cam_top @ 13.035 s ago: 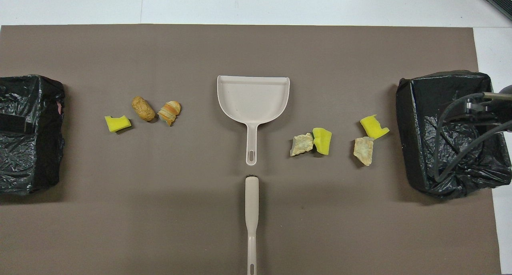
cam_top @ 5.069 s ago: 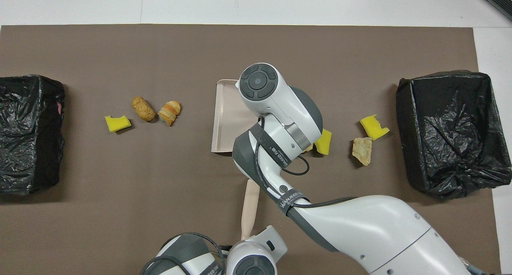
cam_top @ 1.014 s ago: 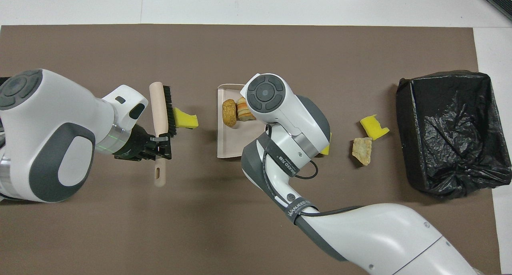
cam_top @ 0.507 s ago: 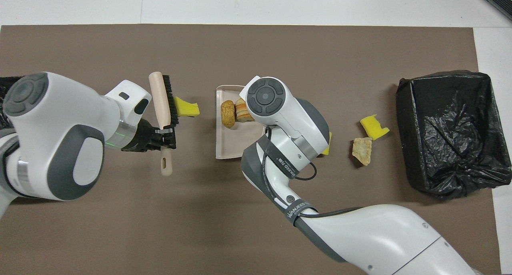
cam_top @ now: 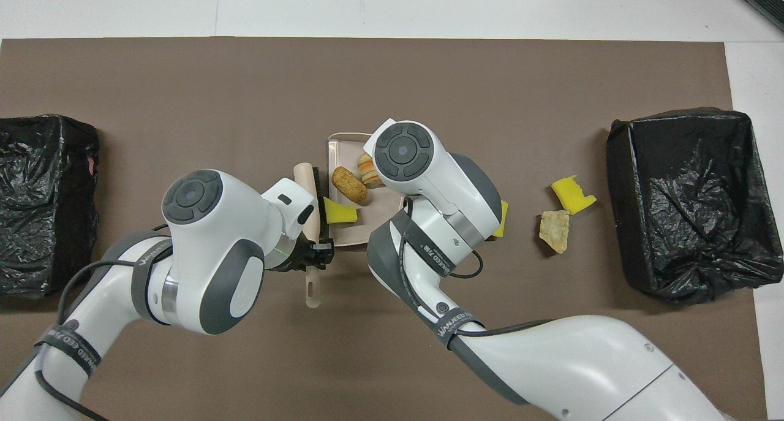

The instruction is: Sweep and dump trash in bin

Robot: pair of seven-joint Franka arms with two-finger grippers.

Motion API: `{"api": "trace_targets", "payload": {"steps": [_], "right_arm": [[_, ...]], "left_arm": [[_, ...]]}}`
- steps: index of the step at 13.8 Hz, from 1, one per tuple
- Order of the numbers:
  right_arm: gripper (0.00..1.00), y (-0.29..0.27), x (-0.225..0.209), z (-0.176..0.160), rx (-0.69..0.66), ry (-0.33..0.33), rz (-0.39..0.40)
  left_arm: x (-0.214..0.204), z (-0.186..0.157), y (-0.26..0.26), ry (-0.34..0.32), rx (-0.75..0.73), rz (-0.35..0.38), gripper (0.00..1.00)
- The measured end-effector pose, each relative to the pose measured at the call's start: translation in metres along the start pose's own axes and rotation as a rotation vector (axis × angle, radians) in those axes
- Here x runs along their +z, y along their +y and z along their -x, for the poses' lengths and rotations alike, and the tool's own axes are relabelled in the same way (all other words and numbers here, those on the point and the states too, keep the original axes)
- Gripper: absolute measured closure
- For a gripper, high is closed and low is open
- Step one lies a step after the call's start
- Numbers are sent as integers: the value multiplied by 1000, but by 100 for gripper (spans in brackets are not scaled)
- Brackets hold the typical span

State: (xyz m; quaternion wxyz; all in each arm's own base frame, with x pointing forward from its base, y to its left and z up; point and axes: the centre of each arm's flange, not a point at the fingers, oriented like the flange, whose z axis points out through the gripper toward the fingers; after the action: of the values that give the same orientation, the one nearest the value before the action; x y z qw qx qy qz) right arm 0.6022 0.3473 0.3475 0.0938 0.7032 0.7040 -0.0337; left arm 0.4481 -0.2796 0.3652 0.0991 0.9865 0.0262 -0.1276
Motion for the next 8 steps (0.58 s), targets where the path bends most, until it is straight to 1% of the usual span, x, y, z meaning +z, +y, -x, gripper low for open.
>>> {"api": "trace_targets", "payload": {"steps": [3, 8], "right_arm": [[69, 0, 0, 0, 0, 0, 0], [69, 0, 0, 0, 0, 1, 0]], "left_arm": [[1, 21, -4, -93, 11, -37, 74], [-1, 41, -10, -207, 19, -81, 74]]}}
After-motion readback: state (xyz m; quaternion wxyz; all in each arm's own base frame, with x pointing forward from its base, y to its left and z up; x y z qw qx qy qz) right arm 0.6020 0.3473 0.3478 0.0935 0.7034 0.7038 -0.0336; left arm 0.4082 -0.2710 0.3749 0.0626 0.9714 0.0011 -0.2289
